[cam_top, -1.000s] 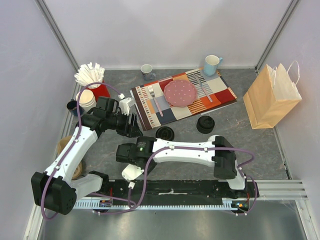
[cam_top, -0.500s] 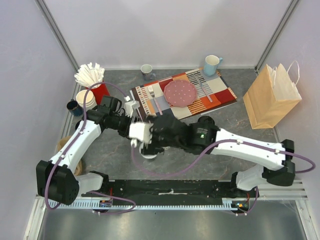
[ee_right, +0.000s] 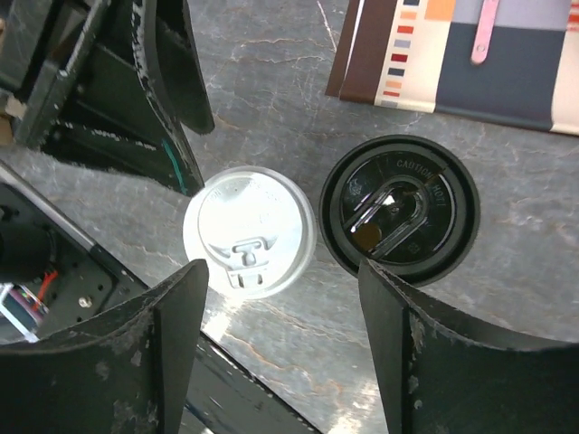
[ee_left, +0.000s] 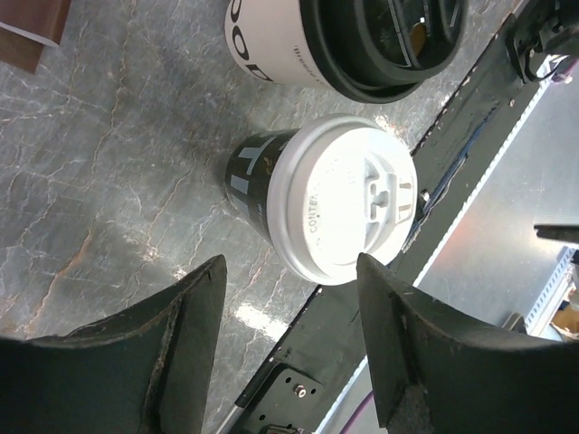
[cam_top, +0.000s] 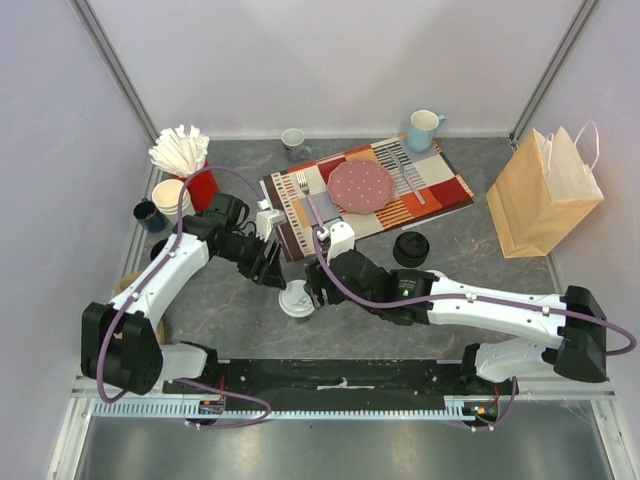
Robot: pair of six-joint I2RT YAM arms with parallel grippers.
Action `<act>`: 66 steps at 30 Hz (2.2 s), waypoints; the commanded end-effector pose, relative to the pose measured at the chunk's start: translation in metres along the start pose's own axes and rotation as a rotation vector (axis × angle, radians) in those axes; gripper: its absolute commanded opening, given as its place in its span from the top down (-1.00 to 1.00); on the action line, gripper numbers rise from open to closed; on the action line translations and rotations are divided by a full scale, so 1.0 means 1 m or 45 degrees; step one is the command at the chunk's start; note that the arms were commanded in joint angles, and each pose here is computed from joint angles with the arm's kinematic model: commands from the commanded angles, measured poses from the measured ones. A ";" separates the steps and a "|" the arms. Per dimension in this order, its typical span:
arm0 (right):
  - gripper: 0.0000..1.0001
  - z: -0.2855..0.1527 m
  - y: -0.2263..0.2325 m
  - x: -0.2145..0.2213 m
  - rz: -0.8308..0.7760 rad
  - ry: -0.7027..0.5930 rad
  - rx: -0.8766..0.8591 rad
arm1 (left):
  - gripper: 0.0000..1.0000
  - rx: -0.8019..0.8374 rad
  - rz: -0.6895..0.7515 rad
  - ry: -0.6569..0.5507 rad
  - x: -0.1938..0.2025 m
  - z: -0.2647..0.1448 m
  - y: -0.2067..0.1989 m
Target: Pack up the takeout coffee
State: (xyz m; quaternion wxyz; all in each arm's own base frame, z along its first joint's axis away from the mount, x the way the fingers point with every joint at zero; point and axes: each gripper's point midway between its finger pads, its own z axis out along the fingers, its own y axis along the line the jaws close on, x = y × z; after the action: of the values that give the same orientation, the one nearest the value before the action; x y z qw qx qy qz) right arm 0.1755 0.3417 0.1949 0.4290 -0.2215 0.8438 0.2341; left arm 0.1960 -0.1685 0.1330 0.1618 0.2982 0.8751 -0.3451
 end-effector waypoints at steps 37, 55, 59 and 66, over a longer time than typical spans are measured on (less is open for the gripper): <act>0.10 0.080 0.038 0.031 -0.090 0.112 0.027 | 0.17 0.058 0.005 0.080 0.008 0.018 0.004; -0.02 0.057 0.050 -0.002 -0.273 0.008 -0.019 | 0.31 0.089 0.071 0.104 0.010 0.011 -0.004; 0.02 0.048 0.059 -0.017 -0.284 -0.057 -0.084 | 0.31 0.088 0.074 0.106 0.010 0.011 -0.003; 0.99 0.042 0.085 -0.005 -0.314 -0.077 -0.345 | 0.31 0.085 0.073 0.108 0.011 0.011 -0.003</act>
State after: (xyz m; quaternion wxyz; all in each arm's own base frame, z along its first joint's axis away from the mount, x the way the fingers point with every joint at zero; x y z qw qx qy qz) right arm 0.1702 0.4192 0.1788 0.4414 -0.3449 0.7957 0.2302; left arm 0.1815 -0.1676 0.1081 0.0985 0.3155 0.8777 -0.3469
